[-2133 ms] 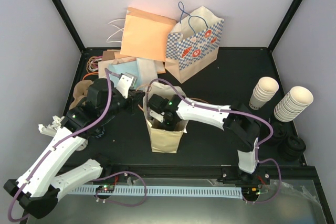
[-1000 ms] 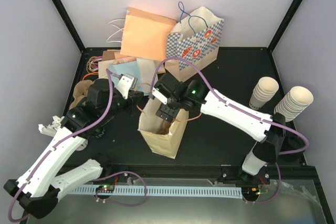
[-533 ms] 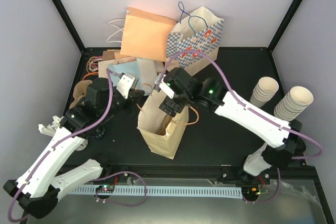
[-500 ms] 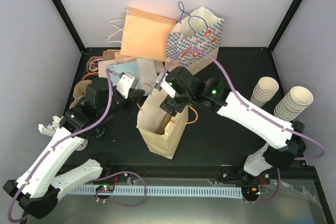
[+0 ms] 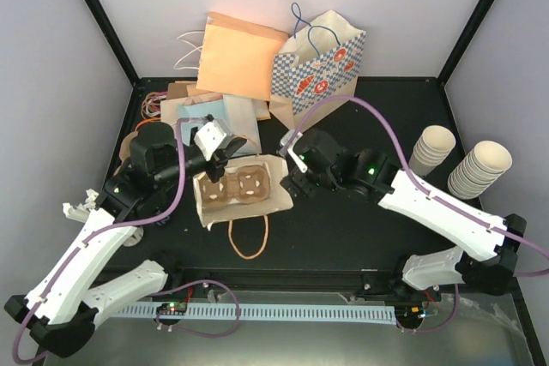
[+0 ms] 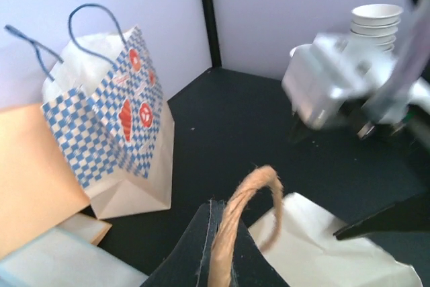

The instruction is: Pack the takeout coffee

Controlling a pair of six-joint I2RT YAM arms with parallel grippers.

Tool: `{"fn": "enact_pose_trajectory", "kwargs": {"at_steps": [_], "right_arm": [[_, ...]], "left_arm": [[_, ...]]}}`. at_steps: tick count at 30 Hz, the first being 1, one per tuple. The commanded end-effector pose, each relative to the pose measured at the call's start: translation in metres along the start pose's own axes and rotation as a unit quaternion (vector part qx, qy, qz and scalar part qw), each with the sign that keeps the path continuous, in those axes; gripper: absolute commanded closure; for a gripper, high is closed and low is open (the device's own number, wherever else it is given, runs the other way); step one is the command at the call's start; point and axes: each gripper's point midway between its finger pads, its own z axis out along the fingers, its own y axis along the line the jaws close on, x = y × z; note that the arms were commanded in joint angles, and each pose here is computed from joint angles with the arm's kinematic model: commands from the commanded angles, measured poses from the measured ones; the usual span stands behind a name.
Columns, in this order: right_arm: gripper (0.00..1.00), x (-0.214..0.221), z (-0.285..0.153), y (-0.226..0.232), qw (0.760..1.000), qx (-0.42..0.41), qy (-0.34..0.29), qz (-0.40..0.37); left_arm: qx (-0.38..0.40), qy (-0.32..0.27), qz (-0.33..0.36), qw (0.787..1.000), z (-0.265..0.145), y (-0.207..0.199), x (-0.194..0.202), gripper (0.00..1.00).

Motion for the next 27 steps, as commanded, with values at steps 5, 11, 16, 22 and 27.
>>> {"fn": "enact_pose_trajectory", "kwargs": {"at_steps": [5,11,16,22,27], "right_arm": [[0.02,0.028,0.001,0.021,0.996,-0.063,-0.017,0.063],[0.04,0.059,0.004,0.060,0.988,-0.146,0.008,0.053],[0.04,0.078,-0.003,0.072,0.984,-0.171,0.010,0.039],[0.05,0.102,-0.008,0.081,0.980,-0.193,0.032,0.040],[0.05,0.120,-0.009,0.097,0.976,-0.203,0.066,0.043]], "left_arm": [[0.088,-0.065,0.072,0.991,-0.020,-0.038,-0.017,0.98],[0.170,-0.079,0.079,0.979,-0.038,-0.073,-0.006,0.98],[0.217,-0.088,0.069,0.970,-0.049,-0.092,0.002,0.98],[0.258,-0.094,0.045,0.960,-0.053,-0.106,0.006,0.98],[0.276,-0.096,0.031,0.956,-0.052,-0.111,0.008,0.98]]}}
